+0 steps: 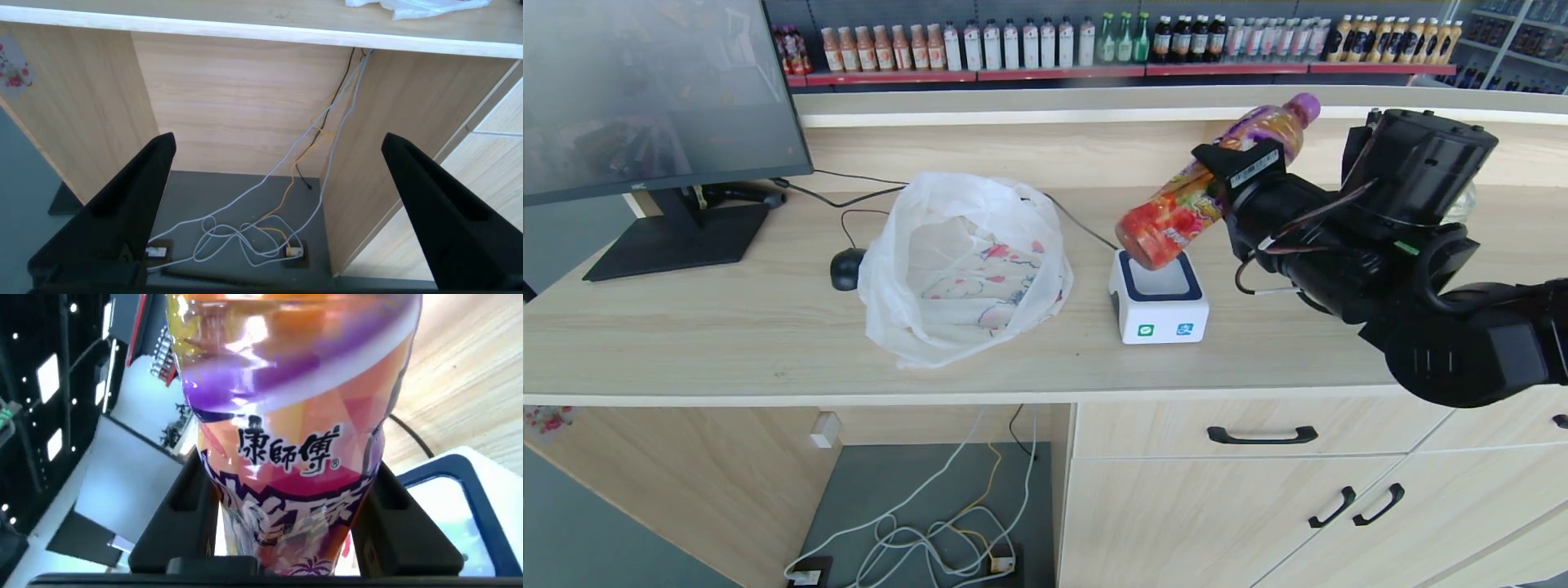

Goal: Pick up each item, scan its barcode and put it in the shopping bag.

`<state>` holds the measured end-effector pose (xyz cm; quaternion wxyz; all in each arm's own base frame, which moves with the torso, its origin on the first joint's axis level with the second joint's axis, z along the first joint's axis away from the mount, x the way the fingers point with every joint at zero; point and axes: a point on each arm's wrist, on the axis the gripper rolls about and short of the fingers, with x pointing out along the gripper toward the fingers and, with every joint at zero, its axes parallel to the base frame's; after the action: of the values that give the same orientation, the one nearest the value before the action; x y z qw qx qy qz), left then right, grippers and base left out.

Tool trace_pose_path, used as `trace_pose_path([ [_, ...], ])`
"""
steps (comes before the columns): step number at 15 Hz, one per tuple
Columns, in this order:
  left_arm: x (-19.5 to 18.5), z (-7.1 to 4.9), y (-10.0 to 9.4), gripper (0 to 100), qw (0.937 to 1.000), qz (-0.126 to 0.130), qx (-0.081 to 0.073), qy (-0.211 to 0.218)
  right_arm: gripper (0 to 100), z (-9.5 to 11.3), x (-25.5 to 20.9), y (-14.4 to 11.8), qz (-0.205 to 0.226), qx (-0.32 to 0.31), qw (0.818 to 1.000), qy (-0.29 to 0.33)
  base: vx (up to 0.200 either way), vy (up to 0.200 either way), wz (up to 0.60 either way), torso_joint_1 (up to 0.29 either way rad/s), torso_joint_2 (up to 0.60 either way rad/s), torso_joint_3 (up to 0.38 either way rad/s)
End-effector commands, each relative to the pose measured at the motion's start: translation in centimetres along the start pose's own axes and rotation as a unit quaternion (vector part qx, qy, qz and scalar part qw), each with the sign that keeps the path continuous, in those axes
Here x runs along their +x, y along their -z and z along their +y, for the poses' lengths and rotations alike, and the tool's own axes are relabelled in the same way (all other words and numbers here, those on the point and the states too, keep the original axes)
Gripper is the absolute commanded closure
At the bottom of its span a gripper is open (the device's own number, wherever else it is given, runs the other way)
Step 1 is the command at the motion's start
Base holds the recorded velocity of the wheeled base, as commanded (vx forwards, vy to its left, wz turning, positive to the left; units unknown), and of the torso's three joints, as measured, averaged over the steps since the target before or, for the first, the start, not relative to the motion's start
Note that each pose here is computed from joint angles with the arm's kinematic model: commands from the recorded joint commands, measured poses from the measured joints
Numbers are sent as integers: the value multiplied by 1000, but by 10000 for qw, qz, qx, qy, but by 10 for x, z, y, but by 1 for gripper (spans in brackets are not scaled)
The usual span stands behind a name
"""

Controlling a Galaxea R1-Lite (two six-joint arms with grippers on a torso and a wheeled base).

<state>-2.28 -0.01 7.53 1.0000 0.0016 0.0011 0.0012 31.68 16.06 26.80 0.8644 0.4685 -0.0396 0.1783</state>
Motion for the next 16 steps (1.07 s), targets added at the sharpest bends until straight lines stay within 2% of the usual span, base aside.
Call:
trace_pose_path([
  [1, 0, 0, 0, 0, 10000, -3, -1, -4, 100, 27, -18, 1, 35, -387, 9985, -387, 0, 0, 0, 0, 0, 0],
  [3, 0, 0, 0, 0, 10000, -3, -1, -4, 100, 30, -28, 4, -181, -1307, 9890, -661, 0, 0, 0, 0, 0, 0],
  [5, 0, 0, 0, 0, 10000, -3, -1, -4, 100, 21, -37, 8, -350, -2485, 9637, -912, 0, 0, 0, 0, 0, 0],
  [6, 0, 0, 0, 0, 10000, -3, -1, -4, 100, 20, -39, 9, -362, -2682, 9574, -1009, 0, 0, 0, 0, 0, 0],
  [7, 0, 0, 0, 0, 10000, -3, -1, 4, 100, 14, -47, 13, -432, -3371, 9329, -1189, 0, 0, 0, 0, 0, 0],
  [9, 0, 0, 0, 0, 10000, -3, -1, -4, 100, 14, -51, 11, -706, -3815, 9128, -1278, 0, 0, 0, 0, 0, 0],
  [13, 0, 0, 0, 0, 10000, -3, 30, 4, 100, 3, -61, 18, -890, -4498, 8788, -1324, 0, 0, 0, 0, 0, 0],
  [16, 0, 0, 0, 0, 10000, -3, 30, 4, 100, -1, -64, 22, -859, -4797, 8558, -1734, 0, 0, 0, 0, 0, 0],
])
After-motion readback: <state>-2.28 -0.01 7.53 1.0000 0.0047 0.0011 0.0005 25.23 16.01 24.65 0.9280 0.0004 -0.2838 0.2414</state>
